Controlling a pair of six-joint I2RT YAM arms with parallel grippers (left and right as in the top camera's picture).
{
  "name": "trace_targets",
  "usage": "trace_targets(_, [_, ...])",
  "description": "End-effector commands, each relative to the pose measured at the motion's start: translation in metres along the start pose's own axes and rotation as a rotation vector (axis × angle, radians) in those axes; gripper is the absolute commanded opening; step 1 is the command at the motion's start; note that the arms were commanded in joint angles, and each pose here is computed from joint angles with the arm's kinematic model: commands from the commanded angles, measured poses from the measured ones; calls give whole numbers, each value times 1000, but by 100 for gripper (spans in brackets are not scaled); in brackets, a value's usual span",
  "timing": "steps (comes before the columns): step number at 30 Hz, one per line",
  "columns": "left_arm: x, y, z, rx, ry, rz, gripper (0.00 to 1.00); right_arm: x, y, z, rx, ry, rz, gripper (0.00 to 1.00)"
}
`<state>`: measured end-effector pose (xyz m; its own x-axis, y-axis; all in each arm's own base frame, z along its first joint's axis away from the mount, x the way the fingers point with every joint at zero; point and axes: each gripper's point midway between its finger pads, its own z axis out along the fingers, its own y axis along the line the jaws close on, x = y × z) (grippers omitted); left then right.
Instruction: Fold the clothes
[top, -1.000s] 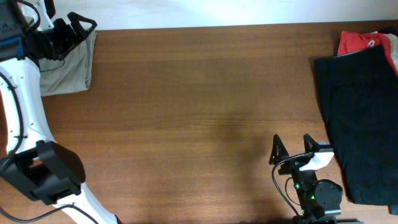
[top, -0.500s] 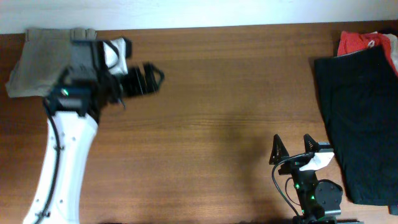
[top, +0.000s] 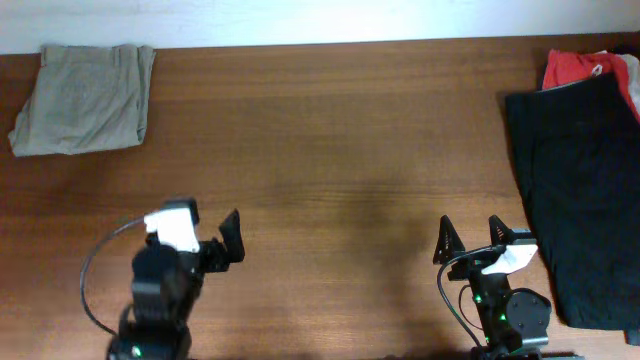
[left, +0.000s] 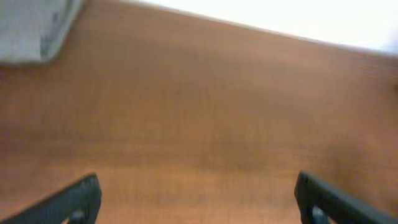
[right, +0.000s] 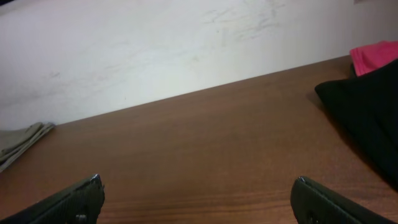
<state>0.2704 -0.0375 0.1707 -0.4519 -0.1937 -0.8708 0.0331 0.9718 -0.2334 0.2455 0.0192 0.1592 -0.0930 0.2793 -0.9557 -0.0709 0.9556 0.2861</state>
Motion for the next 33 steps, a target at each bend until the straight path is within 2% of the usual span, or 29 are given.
trace_targets(1, [17, -4, -2, 76, -134, 104, 99, 2, 0, 0, 3, 3, -3, 99])
trace_targets(2, [18, -10, -5, 119, -197, 183, 99, 2, 0, 0, 3, 3, -3, 99])
trace_targets(4, [18, -10, -8, 122, -250, 233, 99, 2, 0, 0, 3, 3, -3, 99])
trace_targets(11, [21, 18, -13, 28, -349, 220, 99, 2, 0, 0, 3, 3, -3, 99])
trace_targets(33, [13, 44, -23, -81, -397, 194, 99, 2, 0, 0, 3, 3, -3, 99])
